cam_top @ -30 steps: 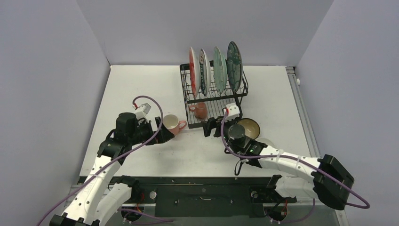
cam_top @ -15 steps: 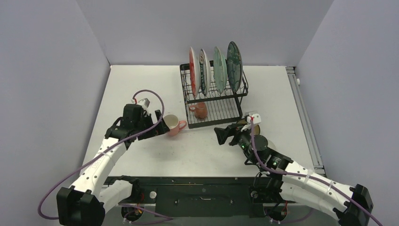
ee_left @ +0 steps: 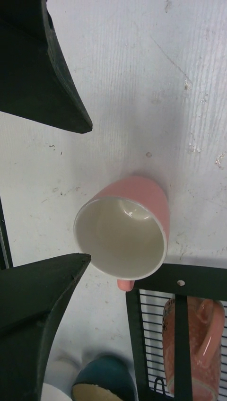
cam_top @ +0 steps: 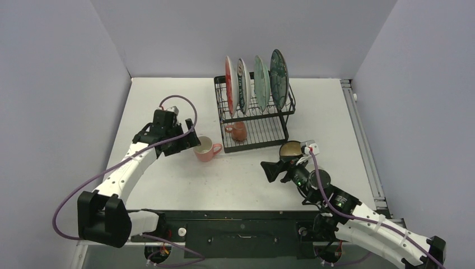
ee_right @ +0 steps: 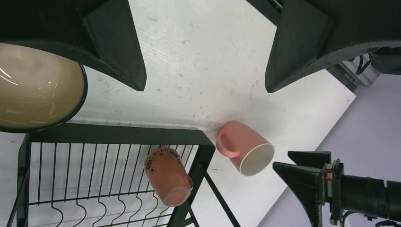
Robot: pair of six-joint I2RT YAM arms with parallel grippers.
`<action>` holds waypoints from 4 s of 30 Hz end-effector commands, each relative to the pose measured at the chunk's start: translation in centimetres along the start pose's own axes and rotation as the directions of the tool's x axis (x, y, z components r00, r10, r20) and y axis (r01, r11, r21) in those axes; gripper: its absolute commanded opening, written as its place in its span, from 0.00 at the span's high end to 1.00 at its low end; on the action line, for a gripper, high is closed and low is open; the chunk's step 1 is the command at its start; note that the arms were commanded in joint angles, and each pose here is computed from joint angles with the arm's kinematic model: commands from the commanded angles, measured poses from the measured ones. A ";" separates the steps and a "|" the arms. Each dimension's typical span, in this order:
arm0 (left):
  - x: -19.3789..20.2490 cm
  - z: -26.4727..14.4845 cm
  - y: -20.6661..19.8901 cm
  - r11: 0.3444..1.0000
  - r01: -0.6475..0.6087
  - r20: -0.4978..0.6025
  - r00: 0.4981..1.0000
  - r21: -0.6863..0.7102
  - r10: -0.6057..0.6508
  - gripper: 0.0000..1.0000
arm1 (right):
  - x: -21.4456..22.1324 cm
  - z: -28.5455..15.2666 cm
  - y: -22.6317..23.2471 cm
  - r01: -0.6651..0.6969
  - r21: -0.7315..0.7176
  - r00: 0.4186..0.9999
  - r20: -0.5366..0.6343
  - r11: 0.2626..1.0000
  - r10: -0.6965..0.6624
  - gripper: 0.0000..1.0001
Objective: Load the mixed dishes into the dish rack
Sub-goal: Pick up the cup at the center of the board.
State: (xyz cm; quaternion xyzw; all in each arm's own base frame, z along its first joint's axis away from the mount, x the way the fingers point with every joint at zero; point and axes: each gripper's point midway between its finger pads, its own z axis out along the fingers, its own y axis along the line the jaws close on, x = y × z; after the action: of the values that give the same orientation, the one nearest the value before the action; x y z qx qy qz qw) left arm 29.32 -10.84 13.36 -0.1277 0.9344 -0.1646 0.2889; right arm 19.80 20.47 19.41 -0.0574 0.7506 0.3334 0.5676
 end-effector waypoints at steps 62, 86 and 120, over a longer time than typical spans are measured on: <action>3.3 -0.5 -4.2 0.978 -0.083 -0.183 0.976 0.191 0.119 1.00 | 2.9 -1.3 -0.3 0.051 0.051 0.988 -0.151 0.997 -0.043 0.10; 7.0 -11.6 -12.2 0.634 0.187 -0.312 0.946 0.750 0.090 1.00 | -2.1 -3.6 6.5 0.128 -0.343 0.990 0.093 0.930 -0.102 0.10; 8.1 -18.4 -13.8 0.315 0.406 -0.462 0.878 0.858 0.127 1.00 | -7.2 -5.5 16.3 0.684 -0.469 0.716 0.580 0.559 -0.389 0.10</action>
State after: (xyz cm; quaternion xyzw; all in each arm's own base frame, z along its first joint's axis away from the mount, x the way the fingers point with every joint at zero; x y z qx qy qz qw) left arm 15.46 -22.00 26.34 -0.0354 0.7077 -0.7045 0.0386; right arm 11.39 27.47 30.27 -0.3896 0.4495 0.3941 0.7006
